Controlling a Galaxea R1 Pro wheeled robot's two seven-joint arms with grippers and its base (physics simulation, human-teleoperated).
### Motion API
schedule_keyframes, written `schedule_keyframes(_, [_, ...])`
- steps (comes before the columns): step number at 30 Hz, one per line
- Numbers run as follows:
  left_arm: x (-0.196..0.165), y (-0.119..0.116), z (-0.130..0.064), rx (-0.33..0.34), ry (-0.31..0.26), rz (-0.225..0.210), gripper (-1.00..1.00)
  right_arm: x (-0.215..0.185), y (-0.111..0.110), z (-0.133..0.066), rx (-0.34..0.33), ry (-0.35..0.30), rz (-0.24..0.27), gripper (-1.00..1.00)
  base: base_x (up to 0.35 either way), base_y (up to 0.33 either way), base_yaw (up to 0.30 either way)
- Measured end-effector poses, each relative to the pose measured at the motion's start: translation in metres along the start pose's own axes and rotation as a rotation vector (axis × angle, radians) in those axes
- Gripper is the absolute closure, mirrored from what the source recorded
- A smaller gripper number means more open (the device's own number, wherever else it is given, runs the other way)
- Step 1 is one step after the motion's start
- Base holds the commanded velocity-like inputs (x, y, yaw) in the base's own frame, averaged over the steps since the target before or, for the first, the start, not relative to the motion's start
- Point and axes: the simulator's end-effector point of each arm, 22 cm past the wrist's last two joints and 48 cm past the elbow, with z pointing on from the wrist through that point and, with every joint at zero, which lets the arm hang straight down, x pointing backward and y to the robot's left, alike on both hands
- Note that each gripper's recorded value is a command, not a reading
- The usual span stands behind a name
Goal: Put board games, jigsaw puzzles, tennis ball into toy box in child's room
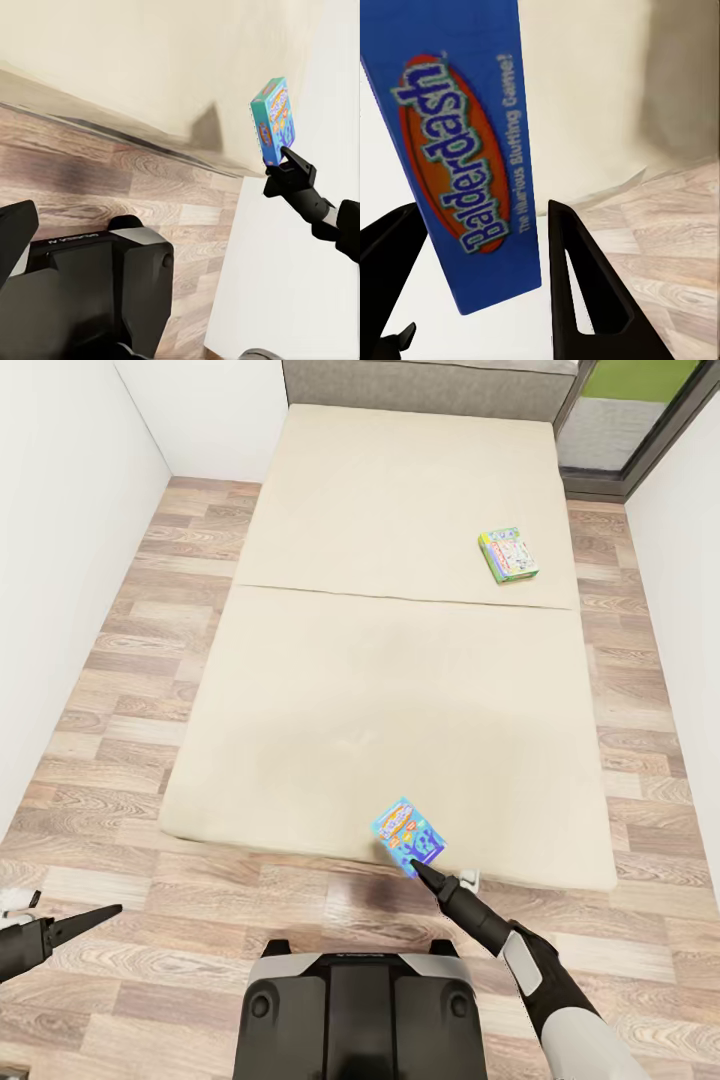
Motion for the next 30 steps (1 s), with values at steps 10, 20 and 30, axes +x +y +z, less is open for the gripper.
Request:
schedule_keyframes(10, [0.011,-0.012,0.007,0.022,0.043,-0.001,-1.0,-0.026,0.048,-0.022,-0.148,0.011,-0.043,1.0,-0.132,0.0,0.0])
schedule_keyframes(20, [0.009,-0.02,0.009,0.028,0.047,0.004,-1.0,-0.015,0.045,-0.06,-0.195,0.02,-0.023,1.0,-0.052,0.0,0.0])
schedule_keyframes(30, [0.022,-0.028,0.024,0.057,0.101,-0.006,-1.0,-0.013,0.05,-0.067,-0.23,0.021,-0.023,1.0,-0.002,0.0,0.0])
